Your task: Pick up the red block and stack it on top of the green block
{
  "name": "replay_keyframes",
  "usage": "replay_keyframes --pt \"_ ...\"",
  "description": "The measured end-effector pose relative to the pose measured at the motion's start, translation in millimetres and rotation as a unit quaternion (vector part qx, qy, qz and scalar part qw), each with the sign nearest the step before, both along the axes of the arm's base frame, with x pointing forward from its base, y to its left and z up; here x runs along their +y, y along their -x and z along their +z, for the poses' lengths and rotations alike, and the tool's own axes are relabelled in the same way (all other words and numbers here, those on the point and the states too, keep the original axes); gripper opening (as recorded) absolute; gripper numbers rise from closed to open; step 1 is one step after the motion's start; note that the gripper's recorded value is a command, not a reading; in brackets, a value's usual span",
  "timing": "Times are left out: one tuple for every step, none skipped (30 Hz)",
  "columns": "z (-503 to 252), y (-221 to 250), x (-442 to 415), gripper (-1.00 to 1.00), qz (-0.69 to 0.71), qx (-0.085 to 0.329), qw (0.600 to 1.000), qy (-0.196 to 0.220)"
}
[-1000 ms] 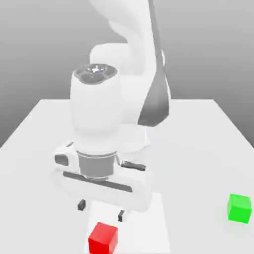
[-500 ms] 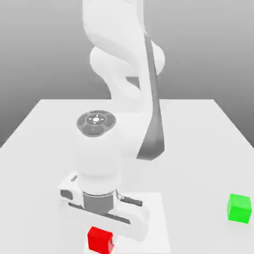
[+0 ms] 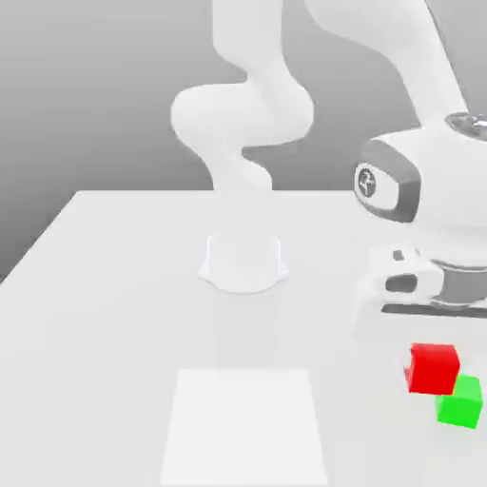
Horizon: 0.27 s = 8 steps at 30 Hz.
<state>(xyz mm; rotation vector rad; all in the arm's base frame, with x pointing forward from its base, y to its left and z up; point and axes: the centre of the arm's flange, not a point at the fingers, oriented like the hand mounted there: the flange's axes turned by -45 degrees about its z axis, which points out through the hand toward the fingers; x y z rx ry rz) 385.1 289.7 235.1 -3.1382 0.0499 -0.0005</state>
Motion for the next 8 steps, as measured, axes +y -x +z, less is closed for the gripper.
replay_keyframes --pt "-9.4 4.4 6.8 -1.0 0.004 -0.001 1.0 0.0" --pt "-20.8 6.7 10.2 -1.0 0.006 -0.001 1.0 0.0" --pt "-33.2 8.2 11.9 -1.0 0.007 -0.001 1.0 0.001" --pt "-45.6 9.6 12.6 1.0 0.008 -0.001 1.0 0.001" --pt "-45.6 9.6 12.6 1.0 0.008 -0.001 1.0 0.001" --pt "-45.6 9.6 12.6 1.0 0.008 -0.001 1.0 0.001" --pt "-45.6 9.6 12.6 1.0 0.008 -0.001 1.0 0.001" --pt "-45.6 9.6 12.6 1.0 0.008 -0.001 1.0 0.001"
